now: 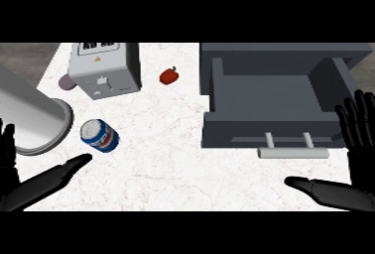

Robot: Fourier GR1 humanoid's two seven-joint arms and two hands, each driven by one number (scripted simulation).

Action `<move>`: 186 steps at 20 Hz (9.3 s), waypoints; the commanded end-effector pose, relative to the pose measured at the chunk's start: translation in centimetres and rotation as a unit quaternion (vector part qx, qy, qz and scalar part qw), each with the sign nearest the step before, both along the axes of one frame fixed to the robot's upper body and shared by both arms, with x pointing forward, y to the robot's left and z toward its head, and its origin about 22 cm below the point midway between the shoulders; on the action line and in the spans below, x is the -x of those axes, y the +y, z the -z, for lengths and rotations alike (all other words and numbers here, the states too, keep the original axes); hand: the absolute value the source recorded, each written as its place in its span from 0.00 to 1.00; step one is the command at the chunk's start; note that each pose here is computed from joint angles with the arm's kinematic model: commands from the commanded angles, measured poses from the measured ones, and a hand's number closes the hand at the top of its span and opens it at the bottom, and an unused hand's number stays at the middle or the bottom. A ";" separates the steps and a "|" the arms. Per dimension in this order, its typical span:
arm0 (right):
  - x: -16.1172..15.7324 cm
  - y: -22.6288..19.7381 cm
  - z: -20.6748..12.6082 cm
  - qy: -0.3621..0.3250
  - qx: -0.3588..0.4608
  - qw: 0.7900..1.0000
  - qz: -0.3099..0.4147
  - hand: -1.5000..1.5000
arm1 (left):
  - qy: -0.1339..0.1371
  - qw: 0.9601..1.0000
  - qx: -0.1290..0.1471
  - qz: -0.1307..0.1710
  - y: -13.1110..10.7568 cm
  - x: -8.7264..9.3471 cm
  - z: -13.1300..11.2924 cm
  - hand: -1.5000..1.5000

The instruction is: Pick up the can, place it into the drawer and close the drawer

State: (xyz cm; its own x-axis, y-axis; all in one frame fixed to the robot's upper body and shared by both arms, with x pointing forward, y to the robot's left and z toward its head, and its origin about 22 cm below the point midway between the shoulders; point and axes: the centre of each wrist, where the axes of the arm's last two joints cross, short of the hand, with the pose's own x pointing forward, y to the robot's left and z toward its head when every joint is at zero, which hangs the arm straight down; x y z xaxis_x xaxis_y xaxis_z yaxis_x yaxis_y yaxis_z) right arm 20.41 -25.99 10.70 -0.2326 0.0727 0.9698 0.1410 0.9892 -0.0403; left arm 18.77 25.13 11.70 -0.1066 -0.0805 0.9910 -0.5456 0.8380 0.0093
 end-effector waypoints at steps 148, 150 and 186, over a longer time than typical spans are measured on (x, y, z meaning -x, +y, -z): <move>0.8 -2.5 -6.5 -0.053 0.047 0.997 0.008 0.00 | 0.021 0.948 -0.066 0.310 -27.5 -24.2 -14.3 1.00; 2.0 -2.9 -6.0 -0.049 0.048 0.998 0.009 0.00 | 0.021 0.951 -0.075 0.298 -26.9 -24.7 -13.1 0.00; -10.4 4.0 -1.3 -0.076 0.497 0.864 0.002 0.00 | -0.008 0.962 -0.025 0.271 -26.6 -25.0 -15.4 0.00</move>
